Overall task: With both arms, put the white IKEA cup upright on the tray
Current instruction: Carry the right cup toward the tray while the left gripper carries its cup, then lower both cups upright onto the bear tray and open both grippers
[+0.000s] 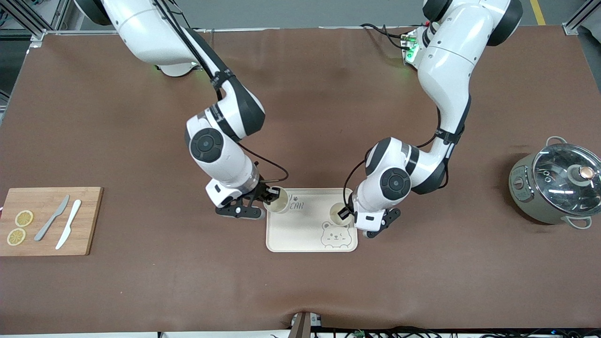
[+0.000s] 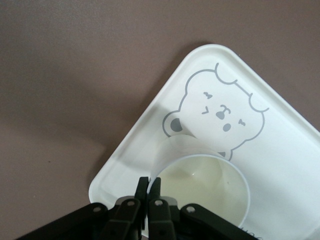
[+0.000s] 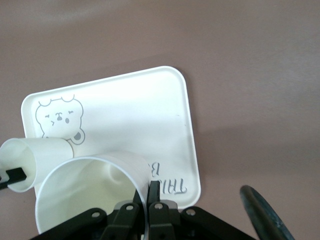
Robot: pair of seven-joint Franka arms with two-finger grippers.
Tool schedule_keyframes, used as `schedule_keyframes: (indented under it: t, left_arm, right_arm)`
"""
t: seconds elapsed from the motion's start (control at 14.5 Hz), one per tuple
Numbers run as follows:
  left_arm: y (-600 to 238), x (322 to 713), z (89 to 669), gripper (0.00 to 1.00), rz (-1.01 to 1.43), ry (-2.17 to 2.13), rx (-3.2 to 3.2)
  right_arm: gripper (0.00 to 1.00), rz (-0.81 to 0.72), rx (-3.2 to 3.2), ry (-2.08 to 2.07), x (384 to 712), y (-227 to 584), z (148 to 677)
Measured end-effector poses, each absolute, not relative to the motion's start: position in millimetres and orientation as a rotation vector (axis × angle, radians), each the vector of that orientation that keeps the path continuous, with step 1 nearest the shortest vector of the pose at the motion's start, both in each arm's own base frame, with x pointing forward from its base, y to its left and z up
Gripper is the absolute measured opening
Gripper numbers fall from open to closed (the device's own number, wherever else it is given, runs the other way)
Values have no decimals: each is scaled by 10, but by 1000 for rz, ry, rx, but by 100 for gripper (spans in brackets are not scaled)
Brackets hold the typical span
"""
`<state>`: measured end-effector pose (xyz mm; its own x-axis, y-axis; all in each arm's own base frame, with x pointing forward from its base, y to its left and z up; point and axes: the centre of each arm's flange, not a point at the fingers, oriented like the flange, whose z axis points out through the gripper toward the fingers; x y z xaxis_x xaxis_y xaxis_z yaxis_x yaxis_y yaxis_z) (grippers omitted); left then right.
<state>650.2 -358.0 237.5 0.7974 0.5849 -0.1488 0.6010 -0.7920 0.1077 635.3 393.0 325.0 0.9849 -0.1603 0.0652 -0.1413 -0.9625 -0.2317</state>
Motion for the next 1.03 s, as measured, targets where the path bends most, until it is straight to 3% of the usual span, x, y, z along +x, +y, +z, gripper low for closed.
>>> schedule_keyframes:
  t: [0.07, 0.69, 0.76, 1.03]
  left_arm:
    - [-3584, 6500, 2375, 6, -162, 940, 2835]
    - [-3641, 6524, 2443, 95, -143, 927, 2828]
    - [-3639, 6545, 2502, 100, -131, 926, 2823]
    - [-3590, 6626, 2834, 100, -64, 917, 2803]
  right_arm:
    - [4, -129, -2899, 228, 6361, 3953, 3165]
    - [4, -218, -2950, 230, 6267, 4221, 2666]
    - [4, -238, -2960, 235, 6249, 4256, 2609]
    - [4, -272, -2974, 233, 6215, 4318, 2411]
